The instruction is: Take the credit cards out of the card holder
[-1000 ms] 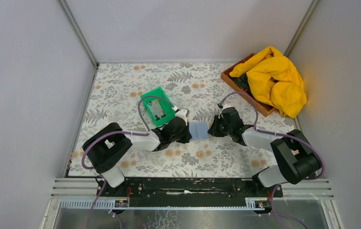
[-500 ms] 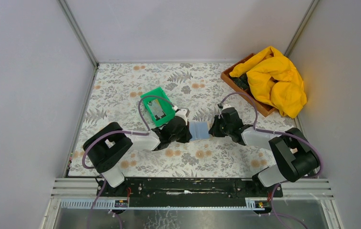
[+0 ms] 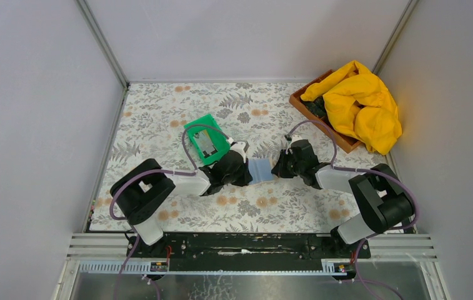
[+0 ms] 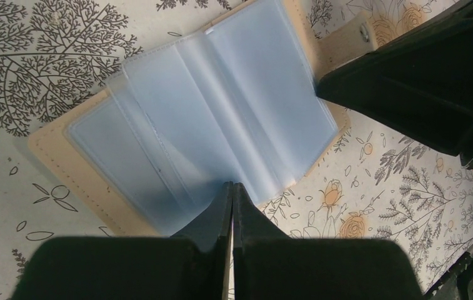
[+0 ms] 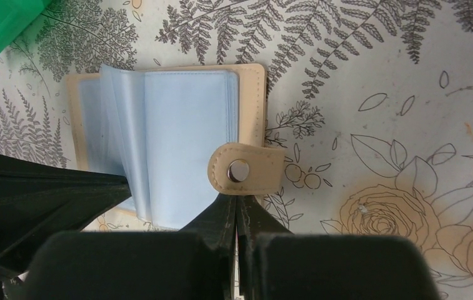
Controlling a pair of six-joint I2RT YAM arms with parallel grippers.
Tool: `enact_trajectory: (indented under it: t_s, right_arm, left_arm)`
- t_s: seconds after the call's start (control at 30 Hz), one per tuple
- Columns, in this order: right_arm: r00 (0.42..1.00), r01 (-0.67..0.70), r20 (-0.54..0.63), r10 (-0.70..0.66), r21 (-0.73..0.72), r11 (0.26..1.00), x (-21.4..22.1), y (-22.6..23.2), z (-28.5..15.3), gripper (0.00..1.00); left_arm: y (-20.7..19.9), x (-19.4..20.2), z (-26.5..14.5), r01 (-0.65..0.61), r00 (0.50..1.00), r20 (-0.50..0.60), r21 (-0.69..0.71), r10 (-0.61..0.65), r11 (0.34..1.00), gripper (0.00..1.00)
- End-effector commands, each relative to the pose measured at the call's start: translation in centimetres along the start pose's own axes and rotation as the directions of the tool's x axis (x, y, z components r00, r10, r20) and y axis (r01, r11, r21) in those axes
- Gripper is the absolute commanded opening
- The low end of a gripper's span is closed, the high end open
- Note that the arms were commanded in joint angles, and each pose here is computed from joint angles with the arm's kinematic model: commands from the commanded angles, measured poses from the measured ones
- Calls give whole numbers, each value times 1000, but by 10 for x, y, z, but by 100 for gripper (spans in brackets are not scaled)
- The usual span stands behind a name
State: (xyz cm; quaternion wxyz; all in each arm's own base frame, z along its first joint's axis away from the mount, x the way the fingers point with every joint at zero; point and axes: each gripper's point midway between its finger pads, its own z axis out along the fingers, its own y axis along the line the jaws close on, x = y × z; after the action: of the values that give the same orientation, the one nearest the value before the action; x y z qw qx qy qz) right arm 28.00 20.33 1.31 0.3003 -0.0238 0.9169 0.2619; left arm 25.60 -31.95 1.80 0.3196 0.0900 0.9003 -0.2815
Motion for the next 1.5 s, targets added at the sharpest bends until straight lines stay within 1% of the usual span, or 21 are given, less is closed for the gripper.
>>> enact_trajectory:
  t_s: [0.0, 0.23, 0.43, 0.87, 0.97, 1.1, 1.27, 1.4, 1.47]
  right_arm:
    - [999, -9, -49, 5, -83, 996, 10, 18, 5, 1]
    - [998, -4, -63, -3, -118, 993, 15, 33, 11, 1]
    - [999, -7, -46, -1, -170, 985, 6, 50, 7, 1]
    - [999, 11, -32, -19, -231, 973, -5, 82, 8, 2]
    - [999, 18, -30, -26, -234, 972, -7, 88, 9, 2]
    - [999, 26, -33, -35, -243, 970, -7, 94, 10, 2]
    - [998, 31, -38, -42, -257, 966, -3, 101, 12, 1]
    - [999, 32, -29, -42, -270, 962, -3, 106, 11, 1]
    - [999, 43, -7, -47, -271, 962, -7, 107, 7, 1]
  left_arm:
    - [22, 28, 4, -11, 995, -99, -60, 5, 998, 0]
    - [23, 28, 5, -11, 995, -101, -63, 4, 998, 0]
    - [23, 29, 5, -10, 994, -107, -63, 3, 998, 0]
    - [21, 27, 0, 3, 995, -97, -54, -8, 999, 0]
    - [19, 19, -7, 3, 997, -75, -60, -7, 998, 0]
    - [24, 8, -21, -16, 999, -42, -104, 11, 994, 0]
    - [40, 10, -40, -22, 1000, -17, -167, 19, 986, 0]
    - [44, 8, -53, -6, 1000, 19, -168, 9, 986, 0]
    - [39, 3, -61, -1, 998, 61, -136, 9, 991, 0]
